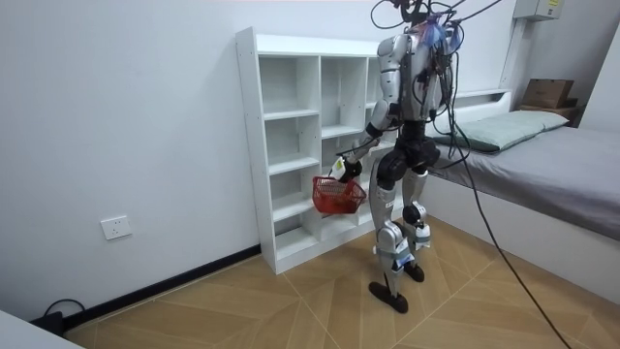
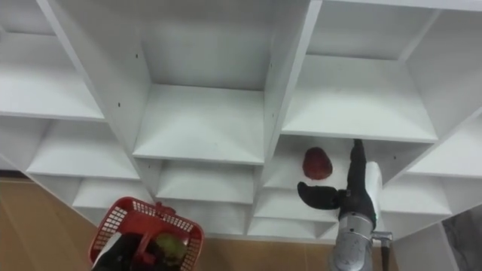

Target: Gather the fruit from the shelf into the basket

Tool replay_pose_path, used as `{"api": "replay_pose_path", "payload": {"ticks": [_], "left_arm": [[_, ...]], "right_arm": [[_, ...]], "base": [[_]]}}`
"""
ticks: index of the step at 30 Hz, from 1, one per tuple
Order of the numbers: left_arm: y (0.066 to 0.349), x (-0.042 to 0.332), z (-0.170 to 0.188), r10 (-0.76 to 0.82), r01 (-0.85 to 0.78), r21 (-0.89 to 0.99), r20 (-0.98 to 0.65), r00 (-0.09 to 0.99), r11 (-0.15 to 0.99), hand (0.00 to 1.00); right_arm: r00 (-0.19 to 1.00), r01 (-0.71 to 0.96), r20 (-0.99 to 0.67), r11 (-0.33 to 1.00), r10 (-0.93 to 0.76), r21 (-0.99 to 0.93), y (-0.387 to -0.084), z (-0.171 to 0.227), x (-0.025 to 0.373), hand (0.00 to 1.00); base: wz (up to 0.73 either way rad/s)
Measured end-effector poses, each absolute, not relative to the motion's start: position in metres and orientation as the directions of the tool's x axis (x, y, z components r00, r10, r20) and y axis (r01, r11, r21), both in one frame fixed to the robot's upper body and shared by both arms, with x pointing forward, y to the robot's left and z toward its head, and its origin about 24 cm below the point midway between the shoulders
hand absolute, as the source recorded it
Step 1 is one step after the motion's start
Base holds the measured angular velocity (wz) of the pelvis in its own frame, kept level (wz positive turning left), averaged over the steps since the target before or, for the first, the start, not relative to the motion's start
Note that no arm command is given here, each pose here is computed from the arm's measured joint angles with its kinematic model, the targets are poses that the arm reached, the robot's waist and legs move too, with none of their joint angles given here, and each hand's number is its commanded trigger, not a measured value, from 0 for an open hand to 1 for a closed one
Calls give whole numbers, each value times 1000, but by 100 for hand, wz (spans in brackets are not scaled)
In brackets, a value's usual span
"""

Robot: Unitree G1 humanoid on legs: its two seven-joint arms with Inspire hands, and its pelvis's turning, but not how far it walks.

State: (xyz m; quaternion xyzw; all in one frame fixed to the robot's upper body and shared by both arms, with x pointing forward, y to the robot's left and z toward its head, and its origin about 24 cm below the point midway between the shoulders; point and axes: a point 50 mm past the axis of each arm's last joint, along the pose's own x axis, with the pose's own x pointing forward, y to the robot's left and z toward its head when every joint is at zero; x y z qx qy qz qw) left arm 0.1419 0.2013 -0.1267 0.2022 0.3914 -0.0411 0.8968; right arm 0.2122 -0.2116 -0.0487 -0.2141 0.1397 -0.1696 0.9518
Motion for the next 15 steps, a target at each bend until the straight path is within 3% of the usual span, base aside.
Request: {"api": "replay_pose_path", "payload": {"ticks": [15], "left_arm": [[210,162,-118,59,285,369,-695,717,885,100]], "right_arm": [[896,291,-194,858,-400,-423,-230,-36,254,0]], "base": [[9]]}}
